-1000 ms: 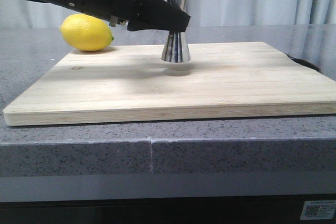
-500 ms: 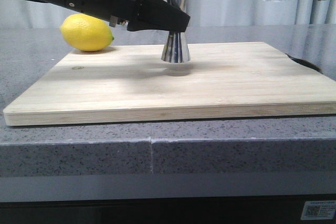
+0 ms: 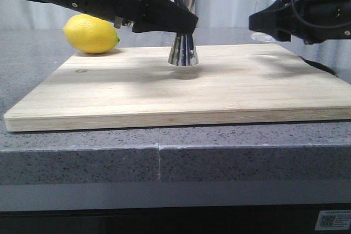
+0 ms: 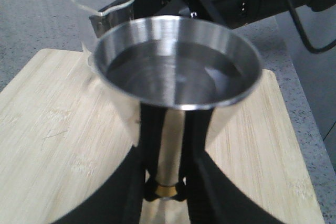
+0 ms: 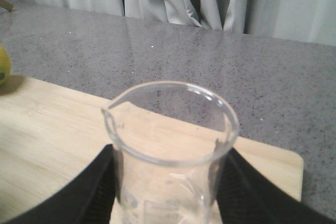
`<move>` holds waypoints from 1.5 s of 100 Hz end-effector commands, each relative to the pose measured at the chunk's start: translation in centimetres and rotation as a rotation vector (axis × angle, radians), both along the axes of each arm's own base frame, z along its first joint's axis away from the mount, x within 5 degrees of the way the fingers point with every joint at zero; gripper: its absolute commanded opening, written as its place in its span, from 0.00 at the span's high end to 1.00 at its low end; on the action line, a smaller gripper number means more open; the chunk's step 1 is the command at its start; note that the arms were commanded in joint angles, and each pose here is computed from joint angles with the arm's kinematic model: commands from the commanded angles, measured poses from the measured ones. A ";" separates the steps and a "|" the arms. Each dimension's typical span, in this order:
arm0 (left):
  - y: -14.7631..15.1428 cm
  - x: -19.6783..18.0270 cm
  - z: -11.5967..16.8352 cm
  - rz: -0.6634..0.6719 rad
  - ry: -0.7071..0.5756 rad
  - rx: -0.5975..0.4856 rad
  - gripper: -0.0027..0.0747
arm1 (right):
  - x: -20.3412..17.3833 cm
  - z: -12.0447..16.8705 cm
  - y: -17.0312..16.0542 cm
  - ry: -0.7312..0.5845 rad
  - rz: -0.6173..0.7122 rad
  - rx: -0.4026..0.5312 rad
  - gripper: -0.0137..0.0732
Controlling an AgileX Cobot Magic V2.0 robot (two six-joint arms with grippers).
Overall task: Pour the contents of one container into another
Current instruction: 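Tilt the beaker upright and move it away with the right gripper, then lower the empty beaker onto the board far from the jigger, right gripper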
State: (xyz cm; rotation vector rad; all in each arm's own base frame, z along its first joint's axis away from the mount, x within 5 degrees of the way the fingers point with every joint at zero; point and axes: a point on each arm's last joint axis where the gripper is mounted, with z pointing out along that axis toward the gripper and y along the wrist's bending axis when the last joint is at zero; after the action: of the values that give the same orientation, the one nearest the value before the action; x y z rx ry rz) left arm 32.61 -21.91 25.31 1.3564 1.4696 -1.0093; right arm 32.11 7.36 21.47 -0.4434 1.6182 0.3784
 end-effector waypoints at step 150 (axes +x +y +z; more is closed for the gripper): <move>-0.4 -0.7 3.3 -0.020 -0.028 -0.109 0.85 | 3.4 -0.5 0.2 -0.128 0.010 0.014 0.62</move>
State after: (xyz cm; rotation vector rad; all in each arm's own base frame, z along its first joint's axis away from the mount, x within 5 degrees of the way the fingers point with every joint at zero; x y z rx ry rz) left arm 32.61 -21.90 25.30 1.3581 1.4697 -1.0086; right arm 35.29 7.75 18.65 -0.4629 1.6135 0.3726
